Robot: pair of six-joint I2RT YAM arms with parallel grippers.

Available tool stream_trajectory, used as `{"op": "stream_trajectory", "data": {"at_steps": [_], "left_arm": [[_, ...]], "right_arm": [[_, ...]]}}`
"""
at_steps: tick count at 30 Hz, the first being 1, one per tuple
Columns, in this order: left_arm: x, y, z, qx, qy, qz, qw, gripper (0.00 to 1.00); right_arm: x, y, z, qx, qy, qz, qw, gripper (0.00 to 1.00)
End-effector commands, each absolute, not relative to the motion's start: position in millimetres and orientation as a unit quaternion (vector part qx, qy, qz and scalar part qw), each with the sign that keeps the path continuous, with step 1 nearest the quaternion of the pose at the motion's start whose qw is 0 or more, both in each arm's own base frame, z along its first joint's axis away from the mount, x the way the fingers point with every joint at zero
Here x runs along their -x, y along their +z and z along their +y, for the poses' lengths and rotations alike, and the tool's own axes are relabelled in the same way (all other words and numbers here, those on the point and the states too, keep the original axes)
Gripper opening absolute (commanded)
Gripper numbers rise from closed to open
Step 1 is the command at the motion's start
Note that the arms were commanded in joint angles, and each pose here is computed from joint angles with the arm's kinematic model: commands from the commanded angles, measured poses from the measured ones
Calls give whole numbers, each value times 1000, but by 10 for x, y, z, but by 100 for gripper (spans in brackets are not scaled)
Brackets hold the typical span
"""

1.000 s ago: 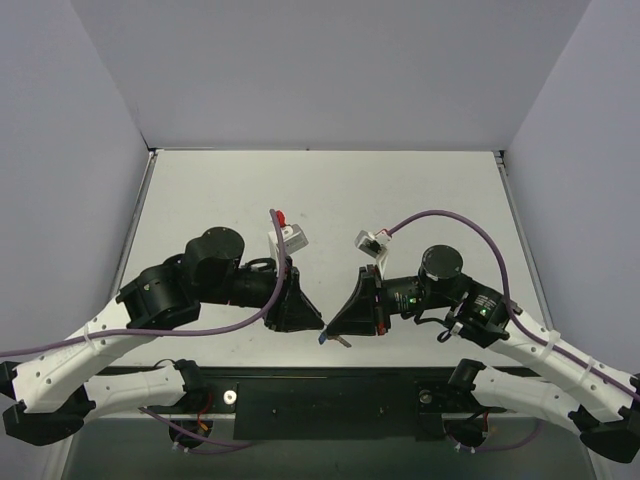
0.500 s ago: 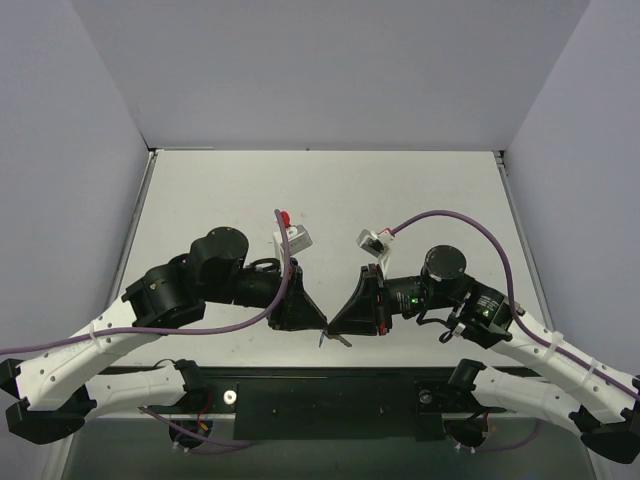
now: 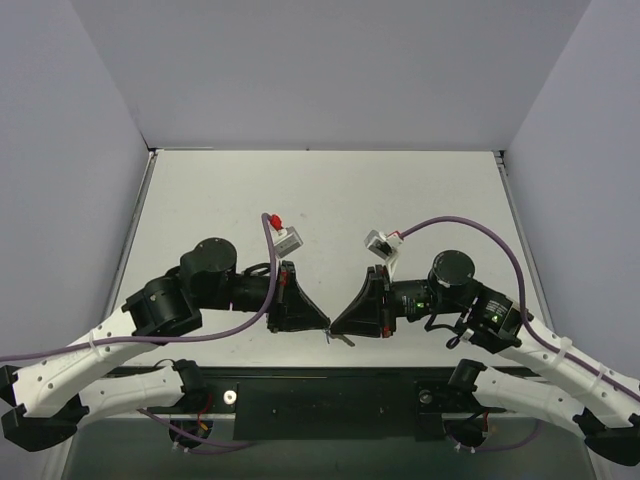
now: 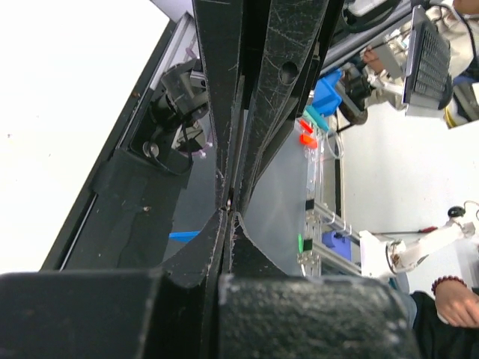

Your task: Remove the keys from the keyring

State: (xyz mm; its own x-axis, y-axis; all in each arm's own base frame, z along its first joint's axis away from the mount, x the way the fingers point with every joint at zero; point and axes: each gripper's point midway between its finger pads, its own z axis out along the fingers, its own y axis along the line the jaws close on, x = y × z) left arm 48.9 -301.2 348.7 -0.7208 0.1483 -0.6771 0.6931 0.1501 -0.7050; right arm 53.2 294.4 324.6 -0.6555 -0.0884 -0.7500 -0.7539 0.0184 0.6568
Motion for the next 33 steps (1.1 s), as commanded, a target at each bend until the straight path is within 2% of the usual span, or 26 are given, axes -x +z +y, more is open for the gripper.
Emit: {"op": "stream_trajectory", "data": {"at_steps": [1, 22, 33], "left_arm": [[-509, 3815, -3019, -261, -622, 684, 280, 0], [-927, 3852, -2976, -109, -600, 687, 394, 0], [-905, 3836, -3047, -116, -597, 690, 392, 0]], "right_arm": [[-801, 3551, 2927, 283, 611, 645, 361, 0], [-1248, 3762, 2975, 177, 604, 643, 436, 0], [-1232, 3847, 3082, 174, 622, 630, 430, 0]]}}
